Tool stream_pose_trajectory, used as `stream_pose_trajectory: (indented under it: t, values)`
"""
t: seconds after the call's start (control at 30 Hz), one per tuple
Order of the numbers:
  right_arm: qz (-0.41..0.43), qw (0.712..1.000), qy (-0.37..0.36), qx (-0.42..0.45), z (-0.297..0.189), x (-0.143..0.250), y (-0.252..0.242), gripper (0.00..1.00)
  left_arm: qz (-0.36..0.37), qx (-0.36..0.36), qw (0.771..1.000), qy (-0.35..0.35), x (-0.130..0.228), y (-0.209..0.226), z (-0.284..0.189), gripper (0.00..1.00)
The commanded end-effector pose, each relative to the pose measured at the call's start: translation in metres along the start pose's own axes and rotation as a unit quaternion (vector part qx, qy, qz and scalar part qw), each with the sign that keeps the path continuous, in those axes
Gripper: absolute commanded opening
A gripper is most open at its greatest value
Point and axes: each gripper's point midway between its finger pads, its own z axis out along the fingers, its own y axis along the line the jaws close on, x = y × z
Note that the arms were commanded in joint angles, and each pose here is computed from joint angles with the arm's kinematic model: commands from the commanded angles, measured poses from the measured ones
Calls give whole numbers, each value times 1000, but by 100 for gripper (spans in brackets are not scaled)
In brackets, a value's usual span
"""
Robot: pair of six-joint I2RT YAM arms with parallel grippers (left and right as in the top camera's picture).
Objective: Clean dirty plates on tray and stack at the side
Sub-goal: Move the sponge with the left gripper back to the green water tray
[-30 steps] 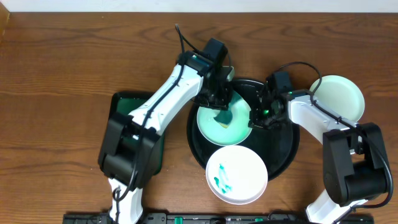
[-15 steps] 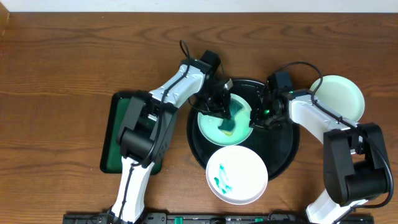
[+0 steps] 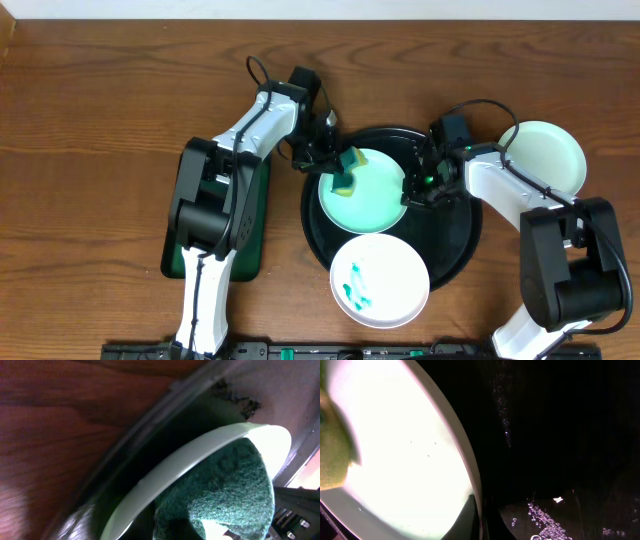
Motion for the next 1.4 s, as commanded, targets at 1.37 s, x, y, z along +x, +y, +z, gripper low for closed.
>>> stream_pose_trajectory:
  t: [1.37]
  values:
    - [-9, 996, -9, 86, -1, -8, -36, 1, -19, -281, 953, -112, 59, 46, -151, 7]
